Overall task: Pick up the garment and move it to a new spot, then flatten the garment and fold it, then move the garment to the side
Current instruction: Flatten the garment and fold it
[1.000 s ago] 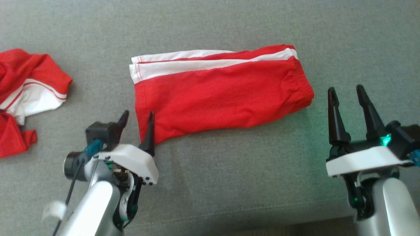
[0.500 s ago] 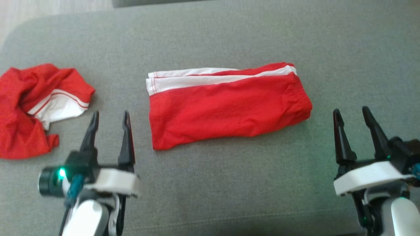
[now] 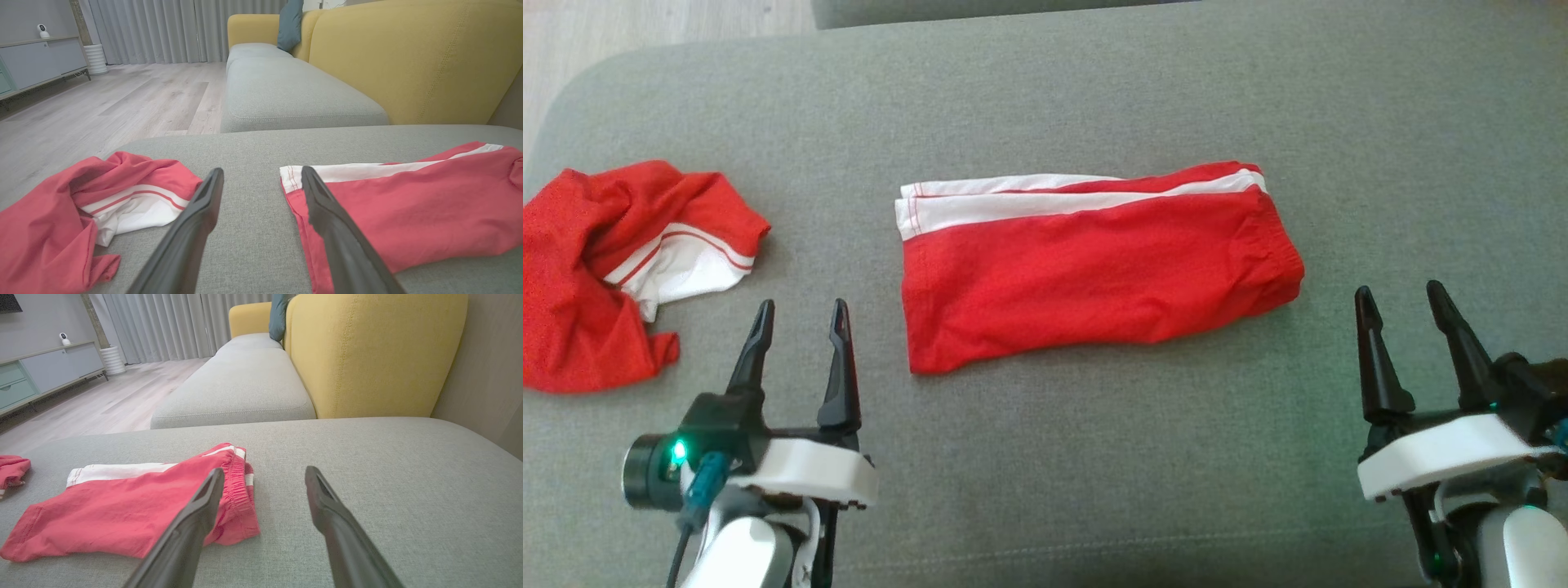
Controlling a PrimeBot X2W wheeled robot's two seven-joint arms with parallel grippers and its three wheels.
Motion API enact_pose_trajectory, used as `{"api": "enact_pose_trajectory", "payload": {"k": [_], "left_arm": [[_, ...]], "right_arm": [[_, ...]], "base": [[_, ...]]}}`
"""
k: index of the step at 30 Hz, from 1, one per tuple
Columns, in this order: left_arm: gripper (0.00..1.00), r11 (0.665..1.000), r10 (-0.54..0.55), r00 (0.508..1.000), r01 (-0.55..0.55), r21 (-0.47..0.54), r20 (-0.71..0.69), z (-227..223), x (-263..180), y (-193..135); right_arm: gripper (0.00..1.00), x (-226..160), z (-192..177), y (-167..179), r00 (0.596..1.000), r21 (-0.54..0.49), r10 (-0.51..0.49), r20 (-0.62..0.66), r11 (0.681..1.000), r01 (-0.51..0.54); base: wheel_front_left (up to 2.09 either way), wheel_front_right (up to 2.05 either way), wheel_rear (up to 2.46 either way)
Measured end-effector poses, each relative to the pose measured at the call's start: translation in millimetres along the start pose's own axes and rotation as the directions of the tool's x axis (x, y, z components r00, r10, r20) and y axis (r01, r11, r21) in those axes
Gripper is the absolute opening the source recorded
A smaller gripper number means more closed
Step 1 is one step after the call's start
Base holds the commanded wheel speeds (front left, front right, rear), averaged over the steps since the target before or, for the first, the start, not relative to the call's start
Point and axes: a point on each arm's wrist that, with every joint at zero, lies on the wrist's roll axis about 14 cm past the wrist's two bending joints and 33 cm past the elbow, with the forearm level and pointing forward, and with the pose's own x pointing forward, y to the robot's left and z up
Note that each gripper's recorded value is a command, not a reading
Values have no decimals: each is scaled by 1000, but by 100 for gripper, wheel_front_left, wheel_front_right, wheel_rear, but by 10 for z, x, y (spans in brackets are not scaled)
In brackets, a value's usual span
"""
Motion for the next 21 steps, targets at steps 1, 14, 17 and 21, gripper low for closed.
{"api": "enact_pose_trajectory", "payload": {"k": [1, 14, 17, 21], "left_arm": [[100, 1000, 0, 1000, 0, 0, -2, -6, 1, 1], [100, 1000, -19, 1000, 19, -22, -9, -79, 235, -82], [100, 999, -19, 1000, 19, -27, -19, -138, 293, -85], [100, 1000, -13, 999, 12, -19, -41, -246, 342, -51]], "right_arm": [[100, 3, -8, 0, 1000, 0, 0, -4, 1000, 0], [100, 471, -464, 200, 979, 16, 93, -184, 996, -92], [100, 767, -423, 239, 974, 10, 122, -189, 992, -122], [100, 1029, -606, 205, 952, 1, 128, -278, 991, -133]], "base": [[0, 0, 0], [0, 0, 0], [0, 0, 0], [0, 0, 0]]}}
